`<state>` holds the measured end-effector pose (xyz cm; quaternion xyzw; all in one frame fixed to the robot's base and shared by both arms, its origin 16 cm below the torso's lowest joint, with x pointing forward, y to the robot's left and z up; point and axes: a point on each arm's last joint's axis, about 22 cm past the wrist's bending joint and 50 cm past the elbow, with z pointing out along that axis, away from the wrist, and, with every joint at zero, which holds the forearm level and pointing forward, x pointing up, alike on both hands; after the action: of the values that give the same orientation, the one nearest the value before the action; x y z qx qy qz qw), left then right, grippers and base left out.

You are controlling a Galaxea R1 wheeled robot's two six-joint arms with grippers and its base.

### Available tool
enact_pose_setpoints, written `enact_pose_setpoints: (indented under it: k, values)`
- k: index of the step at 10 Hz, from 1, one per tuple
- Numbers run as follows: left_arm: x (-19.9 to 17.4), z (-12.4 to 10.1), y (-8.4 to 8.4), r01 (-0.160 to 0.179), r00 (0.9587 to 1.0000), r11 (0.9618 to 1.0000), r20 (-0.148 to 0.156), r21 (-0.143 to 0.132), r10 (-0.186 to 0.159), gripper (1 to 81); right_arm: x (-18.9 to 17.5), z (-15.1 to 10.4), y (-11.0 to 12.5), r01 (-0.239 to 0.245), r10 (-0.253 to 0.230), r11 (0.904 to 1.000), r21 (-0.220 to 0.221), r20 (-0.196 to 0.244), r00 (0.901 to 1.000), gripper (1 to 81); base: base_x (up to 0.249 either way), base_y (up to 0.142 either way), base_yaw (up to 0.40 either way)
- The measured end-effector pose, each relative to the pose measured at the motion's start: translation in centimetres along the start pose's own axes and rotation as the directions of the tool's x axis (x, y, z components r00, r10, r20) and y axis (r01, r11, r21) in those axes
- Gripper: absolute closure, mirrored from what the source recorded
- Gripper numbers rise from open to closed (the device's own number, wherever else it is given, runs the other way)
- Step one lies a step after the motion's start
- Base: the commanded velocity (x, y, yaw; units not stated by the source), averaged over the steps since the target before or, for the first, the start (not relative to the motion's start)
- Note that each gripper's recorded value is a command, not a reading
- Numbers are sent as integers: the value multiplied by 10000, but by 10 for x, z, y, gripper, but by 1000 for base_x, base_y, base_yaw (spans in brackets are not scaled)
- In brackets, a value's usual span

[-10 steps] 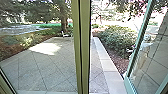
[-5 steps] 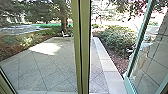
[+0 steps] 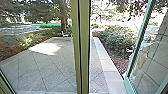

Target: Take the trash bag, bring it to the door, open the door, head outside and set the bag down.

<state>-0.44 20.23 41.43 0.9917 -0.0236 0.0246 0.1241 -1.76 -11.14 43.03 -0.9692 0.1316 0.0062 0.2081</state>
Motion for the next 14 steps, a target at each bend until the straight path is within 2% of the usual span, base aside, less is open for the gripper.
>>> enact_pose_setpoints:
  k: [1, 2, 3, 5, 7, 10, 12, 14]
  values:
    - [0, -1, -7, -8, 10000, 10000, -8, 99, 8, 811, 0, 0, 0, 6, -6, 10000, -5, -5, 10000, 10, 0, -83, 0]
    - [0, -1, -6, -8, 10000, 10000, -2, 99, 8, 811, 2, -1, 5, 19, -19, 10000, -65, -13, 10000, 10, 0, -83, 0]
    - [3, 2, 8, 3, 10000, 10000, -39, -96, -3, 811, 3, -1, 6, 19, -19, 10000, -85, -16, 10000, 10, 0, -85, 0]
    - [1, 0, 2, 0, 10000, 10000, -24, -11, 0, 811, 1, 0, 3, 12, -12, 10000, -56, -2, 10000, 10, 0, -100, 0]
    - [0, 1, 3, -1, 10000, 10000, -9, -30, 1, 811, 0, 0, 1, 17, -17, 10000, -29, 8, 10000, 10, 0, -116, 0]
    - [1, 1, 4, -4, 10000, 10000, -12, -51, 4, 811, -8, -2, 9, 62, -61, 9999, -160, 72, 10000, 10, 0, -128, 0]
    - [0, 0, 0, -3, 10000, 10000, -8, 6, 3, 811, -13, -1, 9, 54, -52, 9998, -166, 125, 9999, 10, 0, -128, 0]
    - [0, 0, -2, -19, 10000, 10000, -3, 18, 19, 811, -17, -6, 34, 91, -83, 9979, -641, 125, 9999, 10, 0, -128, 0]
